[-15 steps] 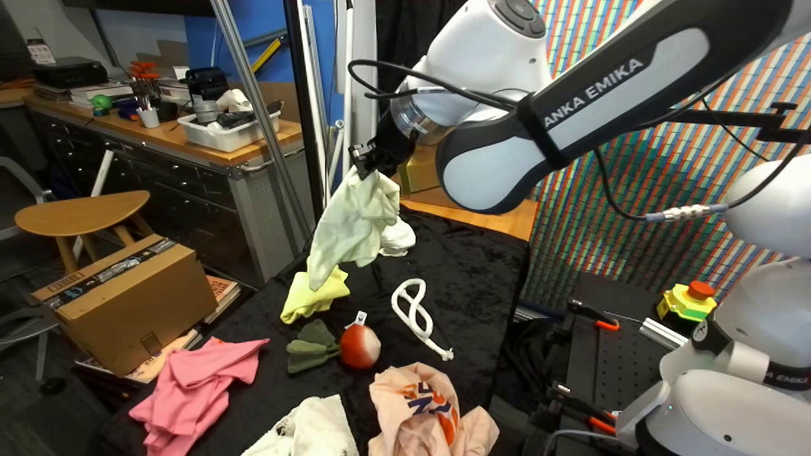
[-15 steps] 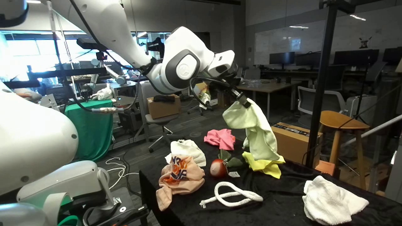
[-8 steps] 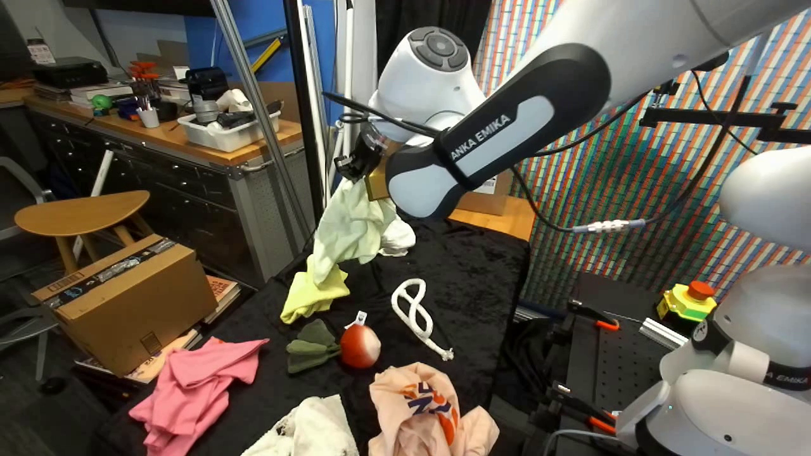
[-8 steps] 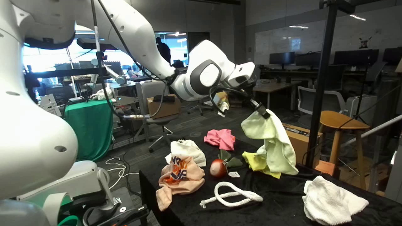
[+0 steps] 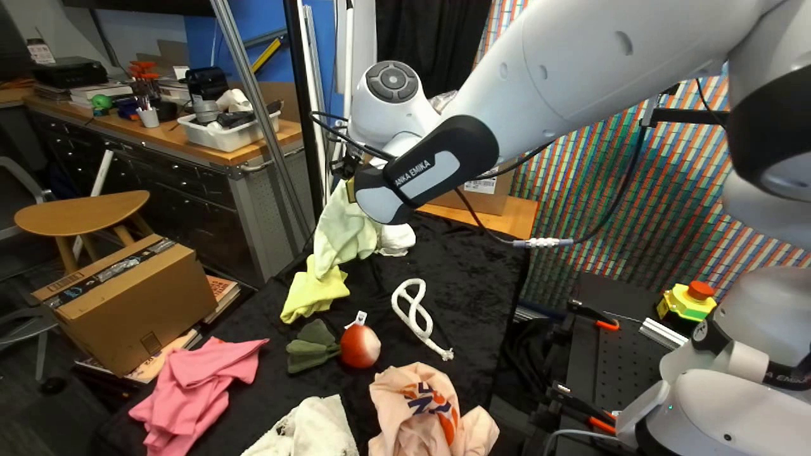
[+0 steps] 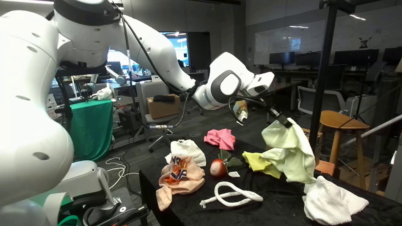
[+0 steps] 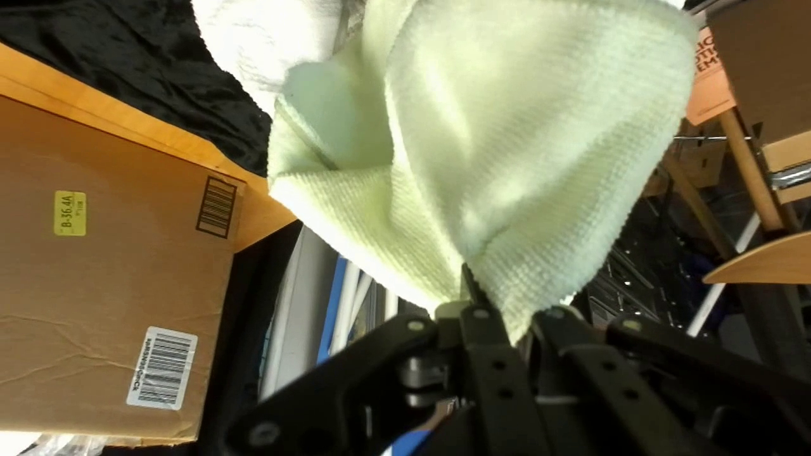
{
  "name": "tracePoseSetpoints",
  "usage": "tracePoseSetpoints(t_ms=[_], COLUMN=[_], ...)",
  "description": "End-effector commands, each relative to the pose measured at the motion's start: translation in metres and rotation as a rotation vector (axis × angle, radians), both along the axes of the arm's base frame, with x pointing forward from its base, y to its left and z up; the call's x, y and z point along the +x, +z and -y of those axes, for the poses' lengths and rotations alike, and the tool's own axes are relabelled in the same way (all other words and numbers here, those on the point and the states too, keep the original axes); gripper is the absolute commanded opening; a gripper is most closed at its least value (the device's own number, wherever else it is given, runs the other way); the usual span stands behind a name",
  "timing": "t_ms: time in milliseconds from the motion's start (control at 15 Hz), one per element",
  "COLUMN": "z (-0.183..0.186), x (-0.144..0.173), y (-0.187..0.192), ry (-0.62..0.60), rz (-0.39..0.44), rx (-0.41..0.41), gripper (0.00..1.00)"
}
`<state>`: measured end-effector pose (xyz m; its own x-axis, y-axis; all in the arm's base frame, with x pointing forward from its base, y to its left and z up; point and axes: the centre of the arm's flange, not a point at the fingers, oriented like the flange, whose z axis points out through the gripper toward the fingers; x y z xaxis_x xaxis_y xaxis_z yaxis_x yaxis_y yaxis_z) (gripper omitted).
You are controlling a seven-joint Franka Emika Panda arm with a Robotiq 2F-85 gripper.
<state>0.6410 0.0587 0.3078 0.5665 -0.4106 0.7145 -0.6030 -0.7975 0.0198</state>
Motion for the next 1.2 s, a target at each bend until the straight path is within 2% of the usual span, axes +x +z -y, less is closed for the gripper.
tracePoseSetpoints(t_ms=[0, 67, 400, 600, 667, 933, 1133], z=[0.005, 0.006, 0.000, -0.019, -0.029, -0.081, -0.103], x=[0.034, 0.036, 0.035, 0.021, 0.015, -0.022, -0.047], y=[-0.006, -0.009, -0.021, -0.026, -0.029, -0.037, -0.045], ry=[-0.021, -0.014, 0.005, 0.096, 0.138, 0.306, 0.408], rz=[0.014, 0.001, -0.044, -0.101, -0.135, -0.238, -0.347], rx=[0.001, -0.005, -0.005, 0.044, 0.060, 0.102, 0.135], gripper=[0.34, 0.37, 0.75, 0.97, 1.00, 1.00, 1.00])
